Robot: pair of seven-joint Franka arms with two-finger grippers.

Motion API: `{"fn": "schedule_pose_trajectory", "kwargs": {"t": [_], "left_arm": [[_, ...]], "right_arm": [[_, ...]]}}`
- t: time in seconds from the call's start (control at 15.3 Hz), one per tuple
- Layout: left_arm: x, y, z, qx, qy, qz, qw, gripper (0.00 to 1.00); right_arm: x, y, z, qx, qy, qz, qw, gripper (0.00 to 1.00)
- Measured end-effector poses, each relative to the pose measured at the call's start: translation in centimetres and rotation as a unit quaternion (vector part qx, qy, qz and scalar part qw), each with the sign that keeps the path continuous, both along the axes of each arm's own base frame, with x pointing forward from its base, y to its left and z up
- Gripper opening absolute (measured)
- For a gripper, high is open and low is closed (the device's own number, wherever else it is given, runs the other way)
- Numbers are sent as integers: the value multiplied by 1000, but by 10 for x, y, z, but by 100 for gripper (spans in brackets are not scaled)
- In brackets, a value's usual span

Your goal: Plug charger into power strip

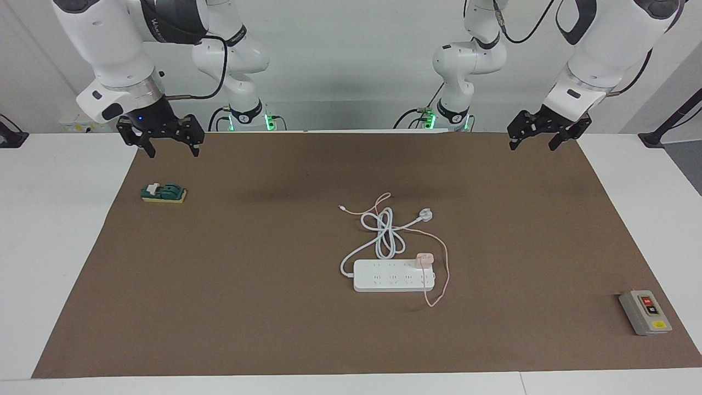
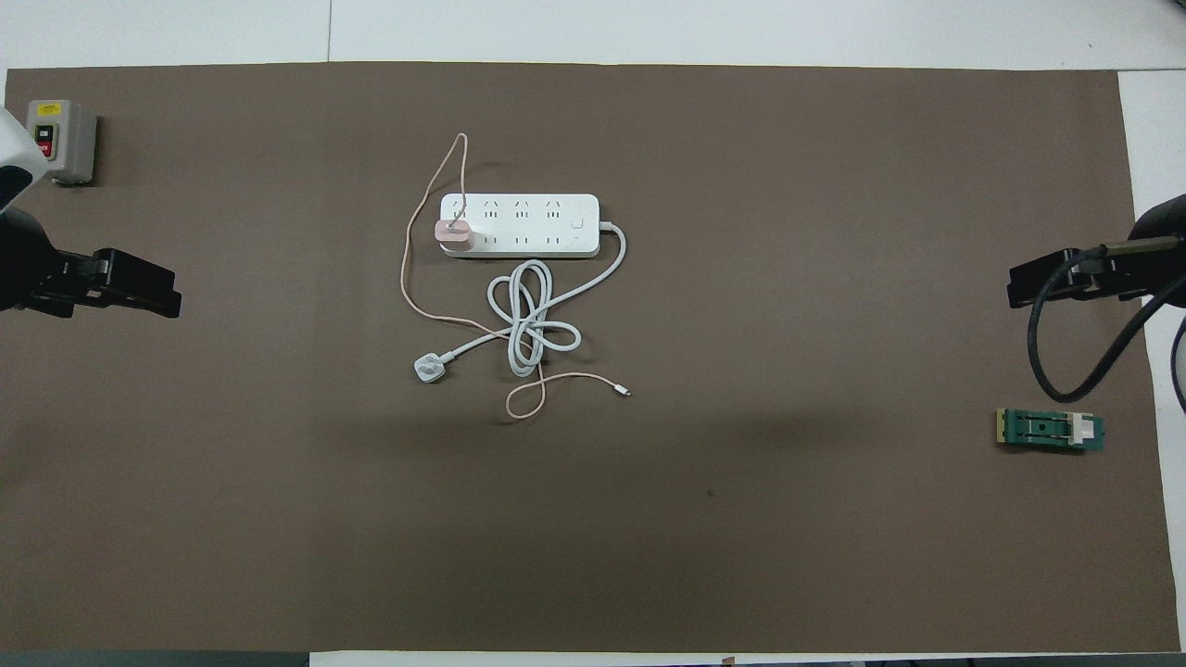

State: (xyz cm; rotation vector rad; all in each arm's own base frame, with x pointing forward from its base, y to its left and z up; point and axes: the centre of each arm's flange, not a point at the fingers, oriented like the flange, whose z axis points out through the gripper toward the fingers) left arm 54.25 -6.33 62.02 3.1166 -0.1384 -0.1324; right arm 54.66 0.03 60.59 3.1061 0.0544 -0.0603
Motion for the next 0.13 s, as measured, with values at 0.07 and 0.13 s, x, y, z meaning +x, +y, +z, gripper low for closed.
{"fn": "schedule_pose_trajectory", "kwargs": {"t": [0.07, 0.13], "left_arm": [[0, 0, 0, 0, 0, 0, 1000, 100], [0, 0, 0, 0, 0, 0, 1000, 100]], "right_arm": [[0, 0, 0, 0, 0, 0, 1000, 100], [0, 0, 0, 0, 0, 0, 1000, 100]]}}
